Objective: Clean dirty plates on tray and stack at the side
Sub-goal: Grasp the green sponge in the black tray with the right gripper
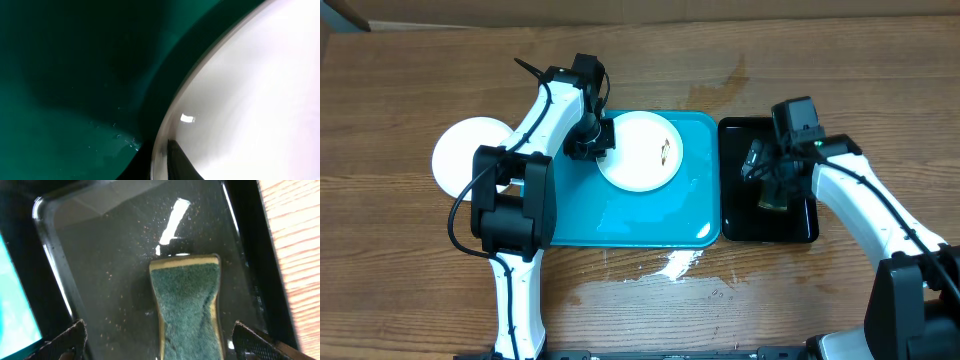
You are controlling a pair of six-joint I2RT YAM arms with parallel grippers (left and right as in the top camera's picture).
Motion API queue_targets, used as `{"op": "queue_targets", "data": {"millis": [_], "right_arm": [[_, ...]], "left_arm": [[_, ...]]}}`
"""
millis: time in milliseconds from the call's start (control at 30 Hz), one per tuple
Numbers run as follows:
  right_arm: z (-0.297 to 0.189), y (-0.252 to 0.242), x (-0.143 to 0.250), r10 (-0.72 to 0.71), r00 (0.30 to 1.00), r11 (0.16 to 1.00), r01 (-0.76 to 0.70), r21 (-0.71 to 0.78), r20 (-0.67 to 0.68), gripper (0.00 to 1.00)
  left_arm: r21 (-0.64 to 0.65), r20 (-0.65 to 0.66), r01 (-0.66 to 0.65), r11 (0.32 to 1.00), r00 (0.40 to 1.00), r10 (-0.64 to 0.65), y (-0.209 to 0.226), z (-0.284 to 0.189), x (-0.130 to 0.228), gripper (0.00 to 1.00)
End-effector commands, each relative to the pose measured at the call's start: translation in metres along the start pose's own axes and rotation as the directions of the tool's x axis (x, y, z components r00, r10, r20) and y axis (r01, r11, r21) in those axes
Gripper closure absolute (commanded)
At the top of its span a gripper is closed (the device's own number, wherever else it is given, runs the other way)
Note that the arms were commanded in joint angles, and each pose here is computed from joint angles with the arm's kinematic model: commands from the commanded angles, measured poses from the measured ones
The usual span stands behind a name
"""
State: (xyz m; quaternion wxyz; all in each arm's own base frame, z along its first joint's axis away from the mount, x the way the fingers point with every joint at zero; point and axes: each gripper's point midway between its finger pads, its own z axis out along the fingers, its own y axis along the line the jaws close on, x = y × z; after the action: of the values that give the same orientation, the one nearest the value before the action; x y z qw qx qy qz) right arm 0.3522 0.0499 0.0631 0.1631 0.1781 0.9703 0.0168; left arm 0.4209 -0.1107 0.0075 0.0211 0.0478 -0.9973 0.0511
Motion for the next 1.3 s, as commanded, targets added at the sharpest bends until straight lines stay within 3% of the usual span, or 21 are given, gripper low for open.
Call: {"op": "queue_targets", "data": {"millis": [0,300,733,900,1100,1167,1233,1267], "right_arm": [[0.014,-0.005,0.010,0.042,0.999,0.999,-0.042,0.003,-0.003,0.07],[0.035,-0.015,-0.002,0.021,0.990,1.000,-0.024,0.018,0.140,0.08],[0.062,-0.012,-0.003,-0.006,0.991,1.000,0.003,0.025,0.134,0.19],[0.062,-0.005,-0.002,-0.005,0.992,1.000,0.006,-0.014,0.124,0.57],[0.059,0.004,0.012,-0.012,0.998,0.997,0.016,-0.073,0.054,0.64],[0.052,0.005,0.007,-0.047,0.996,0.996,0.052,-0.075,0.076,0.62],[0.043,0.007,0.003,-0.074,0.993,0.994,0.081,-0.079,0.091,0.30],[0.037,0.007,0.002,-0.079,0.993,0.993,0.086,-0.077,0.088,0.24]], "left_arm": [[-0.021,-0.013,0.008,1.000,1.000,-0.008,0.006,0.007,0.001,0.88],[-0.026,-0.029,0.009,1.000,1.000,-0.010,0.007,0.007,0.005,0.87],[-0.026,-0.029,0.009,1.000,1.000,-0.010,0.007,0.007,0.005,0.88],[-0.027,-0.029,0.009,1.000,1.000,-0.009,0.007,0.007,0.005,0.89],[-0.036,-0.026,0.009,0.999,1.000,-0.010,0.009,0.007,0.005,0.88],[-0.053,-0.021,0.008,0.999,1.000,-0.009,0.012,0.007,0.004,0.88],[-0.059,-0.019,0.008,0.998,1.000,-0.009,0.013,0.007,0.004,0.88],[-0.060,-0.020,0.008,0.998,1.000,-0.009,0.013,0.007,0.004,0.88]]}}
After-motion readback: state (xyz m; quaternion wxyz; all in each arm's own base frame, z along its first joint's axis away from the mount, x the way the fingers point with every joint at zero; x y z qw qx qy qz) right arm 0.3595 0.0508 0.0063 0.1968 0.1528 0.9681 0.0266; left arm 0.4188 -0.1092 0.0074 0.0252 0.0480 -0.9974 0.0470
